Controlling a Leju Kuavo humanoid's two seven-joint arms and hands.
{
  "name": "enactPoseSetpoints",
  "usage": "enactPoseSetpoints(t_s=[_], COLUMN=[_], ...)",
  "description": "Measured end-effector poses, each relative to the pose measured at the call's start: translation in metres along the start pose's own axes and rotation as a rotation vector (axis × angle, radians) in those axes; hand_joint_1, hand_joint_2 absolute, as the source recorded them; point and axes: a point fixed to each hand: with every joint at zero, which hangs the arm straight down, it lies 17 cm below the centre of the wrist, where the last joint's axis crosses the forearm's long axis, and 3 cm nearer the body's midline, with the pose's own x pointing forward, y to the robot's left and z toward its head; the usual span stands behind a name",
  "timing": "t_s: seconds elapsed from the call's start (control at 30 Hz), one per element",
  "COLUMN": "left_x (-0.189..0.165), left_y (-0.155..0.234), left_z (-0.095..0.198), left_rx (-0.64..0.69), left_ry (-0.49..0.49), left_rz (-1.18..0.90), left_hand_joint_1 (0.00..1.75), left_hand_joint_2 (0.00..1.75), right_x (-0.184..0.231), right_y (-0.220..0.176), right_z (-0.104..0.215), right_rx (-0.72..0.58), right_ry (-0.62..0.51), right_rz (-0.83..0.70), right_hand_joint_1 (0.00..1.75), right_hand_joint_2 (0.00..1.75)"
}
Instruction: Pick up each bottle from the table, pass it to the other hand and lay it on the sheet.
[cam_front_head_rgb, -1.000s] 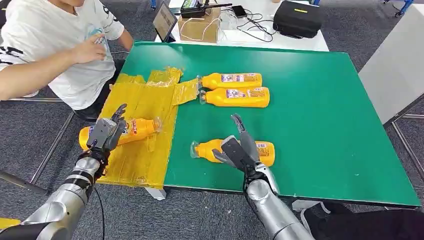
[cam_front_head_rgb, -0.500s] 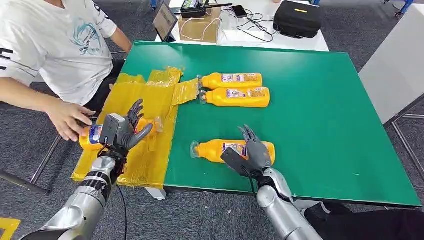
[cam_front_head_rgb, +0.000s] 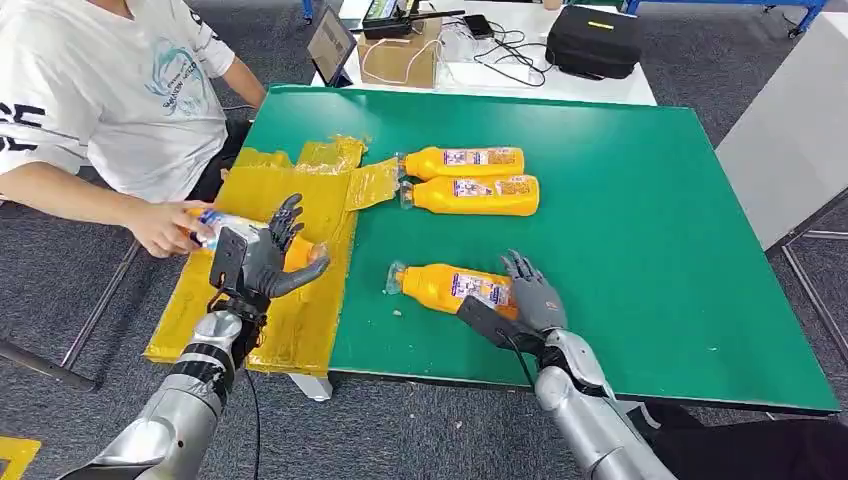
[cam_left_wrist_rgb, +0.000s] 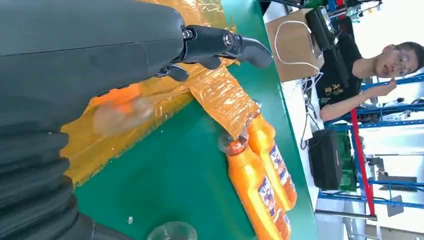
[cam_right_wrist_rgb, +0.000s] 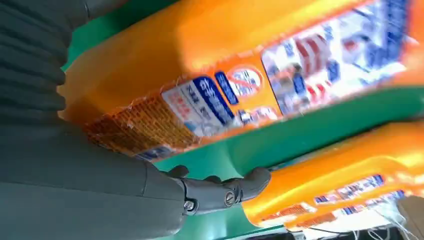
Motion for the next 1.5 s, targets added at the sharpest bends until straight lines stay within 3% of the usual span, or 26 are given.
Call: enactPoseSetpoints(t_s=[0.1, 0.13, 0.17, 0.2, 0.63, 0.87, 1.2, 1.5], left_x=[0.002, 0.003, 0.004, 0.004, 0.012, 0.017, 0.019, 0.019], left_y=[-0.007, -0.01, -0.013, -0.016, -0.04, -0.041, -0.046, -0.046], left_z=[0.0, 0.0, 0.0, 0.0, -0.002, -0.009, -0.014, -0.02], left_rx=[-0.017, -0.024, -0.033, -0.04, -0.11, -0.104, -0.116, -0.069], left_ry=[0.0, 0.001, 0.0, 0.0, -0.015, -0.022, -0.02, -0.01], left_rz=[0.029, 0.04, 0.05, 0.06, 0.113, 0.092, 0.084, 0.075], left_hand_joint_1=[0.0, 0.0, 0.0, 0.0, 0.0, 0.0, 0.0, 0.0], left_hand_joint_2=[1.75, 1.75, 1.75, 1.75, 1.75, 1.75, 1.75, 1.75], right_x=[-0.015, -0.018, -0.024, -0.03, -0.045, -0.035, -0.026, 0.012], right_y=[-0.002, -0.003, -0.004, -0.003, -0.01, -0.013, -0.009, -0.008], right_z=[-0.001, -0.002, -0.003, -0.003, -0.022, -0.026, -0.027, -0.02], right_rx=[0.026, 0.037, 0.054, 0.077, 0.272, 0.236, 0.219, 0.013], right_ry=[0.031, 0.037, 0.047, 0.056, 0.046, 0.013, -0.005, -0.059], right_rz=[0.078, 0.099, 0.126, 0.149, 0.212, 0.081, 0.019, -0.371], right_hand_joint_1=[0.07, 1.06, 1.66, 1.73, 1.75, 1.75, 1.75, 1.75], right_hand_joint_2=[1.75, 1.75, 1.75, 1.75, 1.75, 1.75, 1.75, 1.75])
